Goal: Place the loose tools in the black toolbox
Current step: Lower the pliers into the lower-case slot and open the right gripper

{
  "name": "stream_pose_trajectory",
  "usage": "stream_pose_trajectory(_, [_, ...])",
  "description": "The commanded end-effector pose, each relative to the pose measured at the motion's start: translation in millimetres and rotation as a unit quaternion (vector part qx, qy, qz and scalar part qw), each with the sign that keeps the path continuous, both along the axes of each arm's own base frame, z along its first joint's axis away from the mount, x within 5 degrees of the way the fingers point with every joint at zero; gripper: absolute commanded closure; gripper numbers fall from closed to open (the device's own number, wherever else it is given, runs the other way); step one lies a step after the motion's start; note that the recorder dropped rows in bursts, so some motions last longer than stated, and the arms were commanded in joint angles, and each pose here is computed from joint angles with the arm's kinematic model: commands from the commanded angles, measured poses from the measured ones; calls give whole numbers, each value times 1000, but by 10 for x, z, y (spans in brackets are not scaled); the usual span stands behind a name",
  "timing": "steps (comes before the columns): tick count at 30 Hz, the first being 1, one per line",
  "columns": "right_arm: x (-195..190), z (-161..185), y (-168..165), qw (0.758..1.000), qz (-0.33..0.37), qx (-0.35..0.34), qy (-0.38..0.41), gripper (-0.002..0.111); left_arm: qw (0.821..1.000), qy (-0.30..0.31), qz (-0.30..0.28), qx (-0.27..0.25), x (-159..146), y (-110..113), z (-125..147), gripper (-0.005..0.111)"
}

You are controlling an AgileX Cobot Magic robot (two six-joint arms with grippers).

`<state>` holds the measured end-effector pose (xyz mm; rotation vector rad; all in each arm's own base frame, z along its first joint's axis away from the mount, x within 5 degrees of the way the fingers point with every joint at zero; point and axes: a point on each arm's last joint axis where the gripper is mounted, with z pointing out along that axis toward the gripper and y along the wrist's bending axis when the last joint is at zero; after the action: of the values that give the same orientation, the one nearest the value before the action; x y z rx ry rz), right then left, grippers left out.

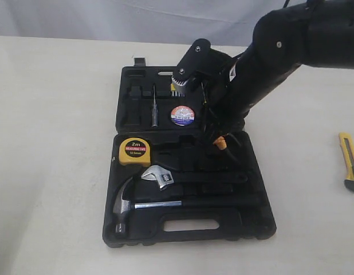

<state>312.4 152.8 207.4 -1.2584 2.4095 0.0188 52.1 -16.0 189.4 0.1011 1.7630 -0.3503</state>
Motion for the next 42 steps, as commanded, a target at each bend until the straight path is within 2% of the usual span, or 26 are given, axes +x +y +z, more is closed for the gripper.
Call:
stream_pose_trajectory(1, [31,-247,36,999,-8,0,38,109,1000,0,-2,4,4,-2,-9,107])
stream_pose_trajectory(9, [55,-535,152,996,-1,37,83,109,1000,0,-2,4,4,-2,-9,107])
stream_pose_trajectory(21, [96,-642,177,996,-4,43,79,108,1000,0,-2,4,4,-2,-9,107])
stream_pose_trajectory(23, [98,-642,176,996,-3,42,78,103,1000,0,-2,4,4,-2,-9,107])
stream_pose_trajectory(27, [96,-603,175,996,-3,45,73,72,1000,0,-2,4,4,-2,-9,107])
stream_pose_trajectory(29, [86,-553,172,996,-3,47,71,56,1000,0,-2,4,4,-2,-9,107])
stream_pose_trajectory(30, [83,-529,171,996,-2,48,68,51,1000,0,-2,4,4,-2,-9,107])
stream_pose_trajectory(34, [53,-289,142,997,-2,59,43,53,1000,0,-2,4,4,-2,-9,107])
stream_pose_trajectory(38, [-7,73,55,999,-9,52,-9,61,1000,0,-2,4,4,-2,-9,107])
stream_pose_trajectory(41, [-19,341,-121,995,-67,46,-54,61,1000,0,-2,4,4,-2,-9,107])
stream_pose_trajectory(42, [-11,431,-246,991,-106,46,-64,60,1000,0,-2,4,4,-2,-9,107])
